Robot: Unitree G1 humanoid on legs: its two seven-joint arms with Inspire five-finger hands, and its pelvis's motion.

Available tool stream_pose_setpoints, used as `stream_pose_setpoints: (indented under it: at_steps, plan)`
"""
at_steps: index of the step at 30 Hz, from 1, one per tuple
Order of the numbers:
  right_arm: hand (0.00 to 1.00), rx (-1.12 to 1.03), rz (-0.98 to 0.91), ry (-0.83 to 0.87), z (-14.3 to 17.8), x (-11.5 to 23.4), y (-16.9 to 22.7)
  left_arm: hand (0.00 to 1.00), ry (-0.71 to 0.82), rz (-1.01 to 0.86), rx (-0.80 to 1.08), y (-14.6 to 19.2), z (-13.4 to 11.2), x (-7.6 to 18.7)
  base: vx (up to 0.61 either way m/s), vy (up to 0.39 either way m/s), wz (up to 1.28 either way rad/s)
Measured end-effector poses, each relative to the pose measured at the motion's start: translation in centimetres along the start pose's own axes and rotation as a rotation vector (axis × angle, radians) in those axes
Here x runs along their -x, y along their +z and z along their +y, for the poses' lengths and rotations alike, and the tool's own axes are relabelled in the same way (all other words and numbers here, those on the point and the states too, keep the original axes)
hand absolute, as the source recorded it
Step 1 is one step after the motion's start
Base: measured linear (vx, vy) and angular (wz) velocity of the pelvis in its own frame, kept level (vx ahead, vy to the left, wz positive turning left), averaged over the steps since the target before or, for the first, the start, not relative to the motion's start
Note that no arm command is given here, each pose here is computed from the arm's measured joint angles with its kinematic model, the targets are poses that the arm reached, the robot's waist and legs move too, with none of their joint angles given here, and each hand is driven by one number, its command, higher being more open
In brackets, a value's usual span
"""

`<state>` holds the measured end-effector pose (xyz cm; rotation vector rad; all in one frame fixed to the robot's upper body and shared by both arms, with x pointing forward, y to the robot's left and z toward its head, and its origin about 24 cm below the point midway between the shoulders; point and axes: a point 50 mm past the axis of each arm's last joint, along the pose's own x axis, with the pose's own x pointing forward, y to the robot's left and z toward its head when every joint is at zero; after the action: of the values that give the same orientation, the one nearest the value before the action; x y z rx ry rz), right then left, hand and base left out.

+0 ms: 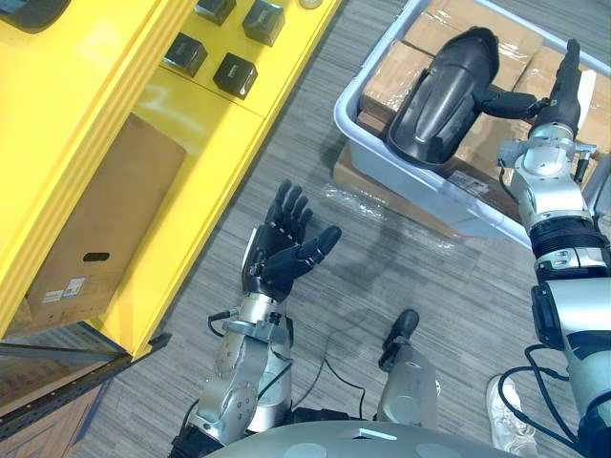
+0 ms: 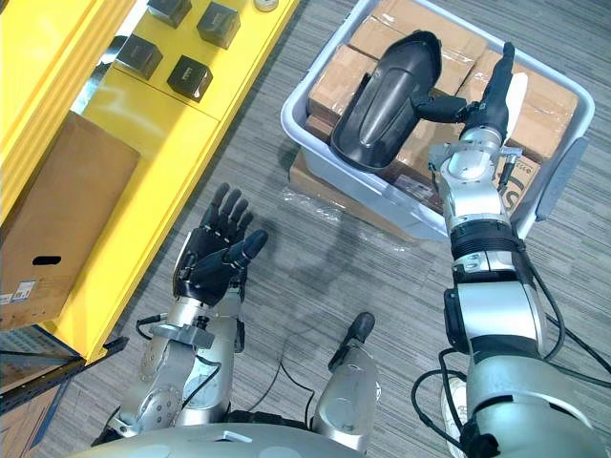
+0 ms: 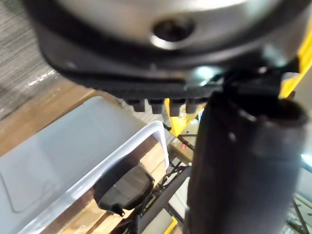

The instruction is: Walk over and take three plastic housings, then place them on the shelf

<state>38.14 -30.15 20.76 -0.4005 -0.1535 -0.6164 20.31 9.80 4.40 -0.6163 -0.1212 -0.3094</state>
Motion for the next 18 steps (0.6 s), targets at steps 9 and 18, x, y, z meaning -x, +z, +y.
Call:
stream_pose_setpoints:
  at_steps: [9, 18]
  plan:
    - [1.0, 0.028, 0.072, 0.017, 0.2, -0.4, -0.6, 1.0, -0.015, 0.019, 0.017, -0.9, -0.6, -0.9, -0.03, -0.038, 0.08]
    - [0.0, 0.117, 0.177, 0.051, -0.5, -0.7, -1.5, 1.0, -0.016, 0.017, 0.019, -0.9, -0.7, -1.0, -0.03, -0.031, 0.05]
